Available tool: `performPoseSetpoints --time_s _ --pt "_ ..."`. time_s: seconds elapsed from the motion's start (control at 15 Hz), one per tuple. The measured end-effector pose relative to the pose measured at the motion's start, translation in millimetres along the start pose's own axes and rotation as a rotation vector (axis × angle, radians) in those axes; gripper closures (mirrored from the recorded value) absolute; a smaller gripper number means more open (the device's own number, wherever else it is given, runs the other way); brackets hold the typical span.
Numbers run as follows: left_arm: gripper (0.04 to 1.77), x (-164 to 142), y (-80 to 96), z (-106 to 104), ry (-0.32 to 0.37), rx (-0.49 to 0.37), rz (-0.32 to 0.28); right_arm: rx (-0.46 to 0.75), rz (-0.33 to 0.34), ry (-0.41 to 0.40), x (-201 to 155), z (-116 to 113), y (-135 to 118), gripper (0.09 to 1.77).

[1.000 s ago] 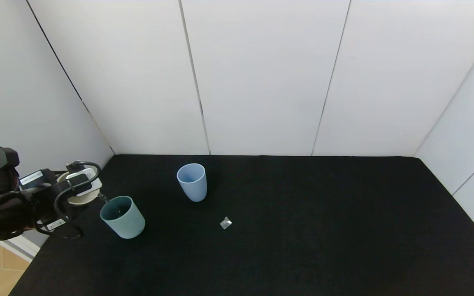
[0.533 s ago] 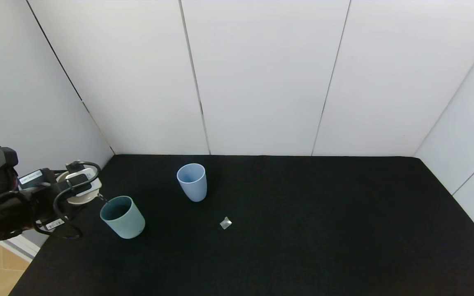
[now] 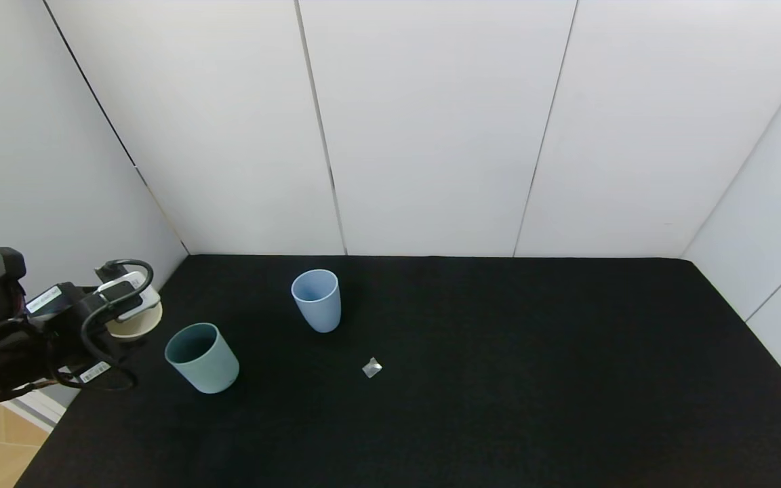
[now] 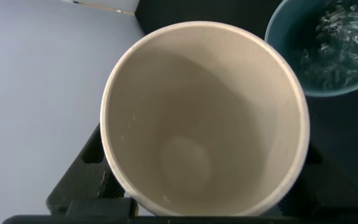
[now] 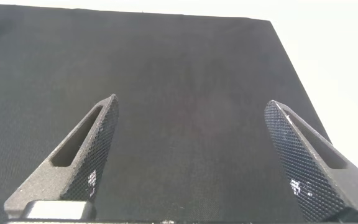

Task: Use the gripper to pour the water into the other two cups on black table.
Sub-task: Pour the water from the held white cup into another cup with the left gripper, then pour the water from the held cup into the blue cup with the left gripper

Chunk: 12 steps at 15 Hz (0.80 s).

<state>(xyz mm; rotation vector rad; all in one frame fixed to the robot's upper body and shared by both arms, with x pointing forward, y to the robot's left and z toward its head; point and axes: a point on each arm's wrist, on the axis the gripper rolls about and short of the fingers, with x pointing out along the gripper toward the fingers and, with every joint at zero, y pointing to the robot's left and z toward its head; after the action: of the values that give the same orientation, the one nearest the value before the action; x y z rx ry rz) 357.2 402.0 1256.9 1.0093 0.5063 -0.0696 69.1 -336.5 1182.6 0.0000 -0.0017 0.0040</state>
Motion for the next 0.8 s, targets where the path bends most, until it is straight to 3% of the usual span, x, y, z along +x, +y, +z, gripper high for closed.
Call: performPoseSetpoints --time_s 0.33,0.53,0.8 --pt "0.54 2 3.9 6 -0.039 -0.129 -0.001 0.0 0.0 0.0 0 0 0 0.15" --pt "0.54 4 12.7 16 -0.071 -0.139 0.021 0.0 0.0 0.0 0 0 0 0.15" --pt "0.54 5 25.4 38 -0.104 -0.127 0.0 0.0 0.0 0.0 0 0 0 0.15"
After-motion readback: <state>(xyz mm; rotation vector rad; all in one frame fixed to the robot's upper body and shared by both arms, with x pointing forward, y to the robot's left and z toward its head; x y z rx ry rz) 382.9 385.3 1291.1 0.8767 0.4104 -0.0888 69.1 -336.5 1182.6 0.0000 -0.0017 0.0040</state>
